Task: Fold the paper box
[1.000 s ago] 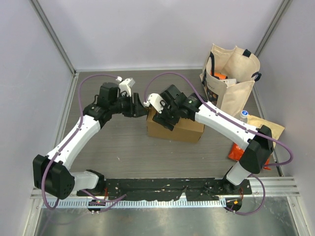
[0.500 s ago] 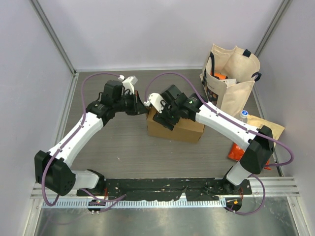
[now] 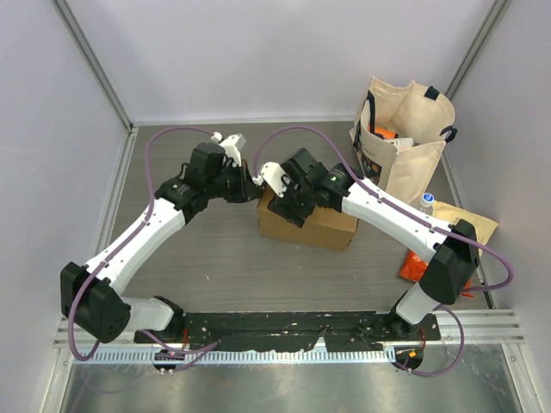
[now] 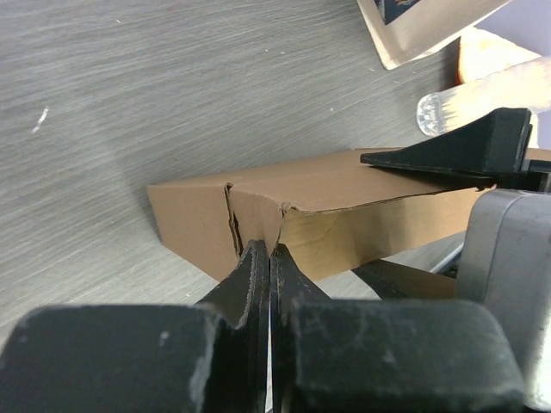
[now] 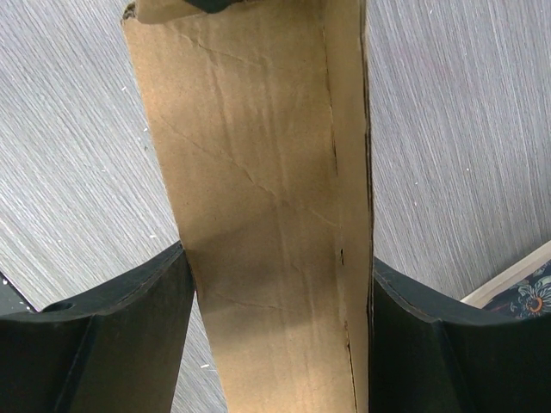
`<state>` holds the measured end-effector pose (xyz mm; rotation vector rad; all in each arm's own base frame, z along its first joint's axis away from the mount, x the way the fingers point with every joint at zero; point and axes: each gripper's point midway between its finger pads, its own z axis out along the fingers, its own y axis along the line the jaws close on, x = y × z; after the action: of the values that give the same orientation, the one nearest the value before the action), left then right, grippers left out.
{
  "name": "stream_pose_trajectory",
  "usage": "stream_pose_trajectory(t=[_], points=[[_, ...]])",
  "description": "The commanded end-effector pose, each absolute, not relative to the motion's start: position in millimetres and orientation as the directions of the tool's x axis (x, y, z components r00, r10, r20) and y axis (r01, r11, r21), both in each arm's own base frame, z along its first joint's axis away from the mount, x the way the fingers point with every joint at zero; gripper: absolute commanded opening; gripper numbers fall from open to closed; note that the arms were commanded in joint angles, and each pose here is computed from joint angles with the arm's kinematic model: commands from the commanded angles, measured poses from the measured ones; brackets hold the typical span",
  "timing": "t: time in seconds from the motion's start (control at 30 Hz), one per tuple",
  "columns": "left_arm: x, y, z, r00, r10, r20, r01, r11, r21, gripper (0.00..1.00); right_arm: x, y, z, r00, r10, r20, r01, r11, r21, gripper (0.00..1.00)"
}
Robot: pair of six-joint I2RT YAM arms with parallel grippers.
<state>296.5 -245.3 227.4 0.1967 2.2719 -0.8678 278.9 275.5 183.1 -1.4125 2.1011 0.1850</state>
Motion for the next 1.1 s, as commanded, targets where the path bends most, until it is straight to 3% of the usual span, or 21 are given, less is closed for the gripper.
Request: stream_pose_trajectory(t=[0.0, 0.23, 0.53, 0.8, 0.93, 1.07], points=[[281.3, -243.6, 225.9, -0.719, 0.031, -0.694, 0.446, 0.787, -0.426, 0.0, 274.0, 291.9, 171.1, -0.324, -0.748, -0.58, -0.88, 0.463, -0.105, 0.48], [281.7, -227.3, 214.5, -0.685, 0.134, -0.717, 0.472, 0.831, -0.296, 0.0, 277.9, 287.5, 173.8, -0.322, -0.733, -0.598, -0.862, 0.489, -0.135, 0.51], [280.4, -235.6, 208.9, -0.693, 0.123, -0.711, 0.484, 0.81, -0.331, 0.0, 284.1, 289.3, 176.4, -0.355, -0.673, -0.649, -0.83, 0.546, -0.112, 0.59], [285.5, -238.2, 197.1, -0.754, 0.004, -0.657, 0.36, 0.839, -0.408, 0.0, 296.1, 264.8, 235.1, -0.57, -0.293, -0.767, -0.539, 0.838, 0.082, 0.87], [287.8, -237.9, 191.4, -0.773, 0.021, -0.635, 0.346, 0.852, -0.394, 0.0, 268.8, 208.1, 259.3, -0.629, -0.145, -0.764, -0.386, 0.911, 0.146, 0.94], [282.4, -239.2, 188.9, -0.797, 0.05, -0.602, 0.352, 0.848, -0.396, 0.0, 255.4, 148.9, 274.1, -0.607, -0.077, -0.791, -0.224, 0.972, 0.077, 0.94]])
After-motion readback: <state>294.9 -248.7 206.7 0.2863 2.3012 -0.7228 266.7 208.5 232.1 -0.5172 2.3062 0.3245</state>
